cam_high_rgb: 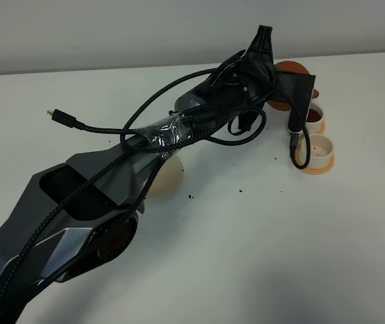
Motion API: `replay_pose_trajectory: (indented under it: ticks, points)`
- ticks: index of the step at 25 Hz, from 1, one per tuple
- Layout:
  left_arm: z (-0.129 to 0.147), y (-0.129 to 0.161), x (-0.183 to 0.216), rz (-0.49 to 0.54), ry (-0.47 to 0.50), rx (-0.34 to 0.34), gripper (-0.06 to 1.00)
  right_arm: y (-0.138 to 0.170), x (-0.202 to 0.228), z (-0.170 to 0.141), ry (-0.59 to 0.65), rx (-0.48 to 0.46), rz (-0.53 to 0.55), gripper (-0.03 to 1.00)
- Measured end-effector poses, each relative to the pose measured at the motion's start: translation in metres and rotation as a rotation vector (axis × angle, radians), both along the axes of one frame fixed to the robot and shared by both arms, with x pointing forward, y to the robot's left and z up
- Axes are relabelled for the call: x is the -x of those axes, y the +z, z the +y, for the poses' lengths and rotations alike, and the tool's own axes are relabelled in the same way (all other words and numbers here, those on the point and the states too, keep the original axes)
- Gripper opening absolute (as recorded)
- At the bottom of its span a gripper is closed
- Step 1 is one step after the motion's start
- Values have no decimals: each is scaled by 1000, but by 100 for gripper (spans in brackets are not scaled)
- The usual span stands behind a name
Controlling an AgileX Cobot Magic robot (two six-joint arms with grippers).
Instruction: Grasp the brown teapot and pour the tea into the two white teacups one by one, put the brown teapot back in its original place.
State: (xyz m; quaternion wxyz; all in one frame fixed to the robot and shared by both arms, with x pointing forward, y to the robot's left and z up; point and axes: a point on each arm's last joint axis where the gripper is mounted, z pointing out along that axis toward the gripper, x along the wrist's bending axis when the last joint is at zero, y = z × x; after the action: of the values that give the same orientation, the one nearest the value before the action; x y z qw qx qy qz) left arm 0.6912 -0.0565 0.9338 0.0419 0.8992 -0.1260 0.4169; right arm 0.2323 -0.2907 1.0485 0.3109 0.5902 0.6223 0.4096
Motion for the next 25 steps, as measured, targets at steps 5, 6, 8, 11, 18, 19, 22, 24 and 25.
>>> replay_pose_trajectory:
  ticks: [5, 6, 8, 11, 18, 19, 22, 24, 25]
  points:
    - [13, 2, -2, 74, 174, 82, 12, 0, 0, 0, 0, 0, 0, 37]
    - [17, 3, -3, 85, 207, 89, 12, 0, 0, 0, 0, 0, 0, 37]
    - [23, 7, -4, 103, 255, 99, 12, 0, 0, 0, 0, 0, 0, 37]
    - [27, 16, -2, 135, 301, 134, 12, 0, 0, 0, 0, 0, 0, 37]
    - [31, 31, 11, 272, 323, 130, 12, 0, 0, 0, 0, 0, 0, 37]
    - [32, 30, 14, 305, 328, 115, 12, 0, 0, 0, 0, 0, 0, 37]
    - [35, 36, 23, 385, 348, 100, 12, 0, 0, 0, 0, 0, 0, 37]
    - [37, 43, 28, 426, 363, 107, 12, 0, 0, 0, 0, 0, 0, 37]
    - [36, 45, 30, 444, 370, 116, 12, 0, 0, 0, 0, 0, 0, 37]
